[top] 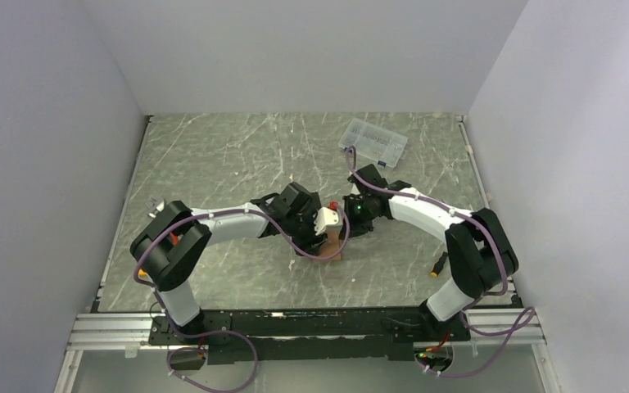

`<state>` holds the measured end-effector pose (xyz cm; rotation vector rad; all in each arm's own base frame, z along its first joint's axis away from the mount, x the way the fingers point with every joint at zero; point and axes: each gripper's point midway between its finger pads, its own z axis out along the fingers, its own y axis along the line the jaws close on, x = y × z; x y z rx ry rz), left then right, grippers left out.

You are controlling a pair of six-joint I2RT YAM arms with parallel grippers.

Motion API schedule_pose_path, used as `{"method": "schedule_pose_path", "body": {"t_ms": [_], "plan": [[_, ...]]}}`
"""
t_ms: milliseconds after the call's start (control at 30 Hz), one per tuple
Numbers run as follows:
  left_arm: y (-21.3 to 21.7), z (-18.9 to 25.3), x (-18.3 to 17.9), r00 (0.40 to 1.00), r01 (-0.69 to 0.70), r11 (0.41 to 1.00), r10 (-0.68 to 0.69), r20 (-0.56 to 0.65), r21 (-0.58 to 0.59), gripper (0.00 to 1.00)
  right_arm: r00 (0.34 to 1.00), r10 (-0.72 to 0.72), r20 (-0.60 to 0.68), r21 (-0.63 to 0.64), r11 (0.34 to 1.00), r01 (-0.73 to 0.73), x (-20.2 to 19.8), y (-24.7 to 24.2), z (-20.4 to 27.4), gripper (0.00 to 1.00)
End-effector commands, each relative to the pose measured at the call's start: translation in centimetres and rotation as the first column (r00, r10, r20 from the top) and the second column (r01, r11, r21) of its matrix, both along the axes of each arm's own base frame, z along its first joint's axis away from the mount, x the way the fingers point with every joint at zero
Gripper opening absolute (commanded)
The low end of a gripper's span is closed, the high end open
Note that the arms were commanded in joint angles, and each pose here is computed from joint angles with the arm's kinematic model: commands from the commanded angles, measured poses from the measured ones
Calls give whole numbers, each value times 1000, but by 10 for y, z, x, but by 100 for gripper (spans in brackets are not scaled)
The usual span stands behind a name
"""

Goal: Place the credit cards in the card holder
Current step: Close the card holder at the center of the board.

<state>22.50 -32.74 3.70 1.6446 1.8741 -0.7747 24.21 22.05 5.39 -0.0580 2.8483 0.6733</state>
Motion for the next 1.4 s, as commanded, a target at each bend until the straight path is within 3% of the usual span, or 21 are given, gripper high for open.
{"method": "schedule_pose_path", "body": {"t_ms": [0,333,1367], "plan": [[6,-13,-6,1000,9,999,-9,-4,42,53,998,59,4,47,997,-59,4,20,10,0],[10,-12,-3,1000,-5,999,4,21,45,52,986,155,-59,44,987,-153,-2,42,-8,0],[10,-11,-2,1000,-6,999,4,26,50,52,968,169,-187,-103,976,-190,-27,24,-54,0]]}}
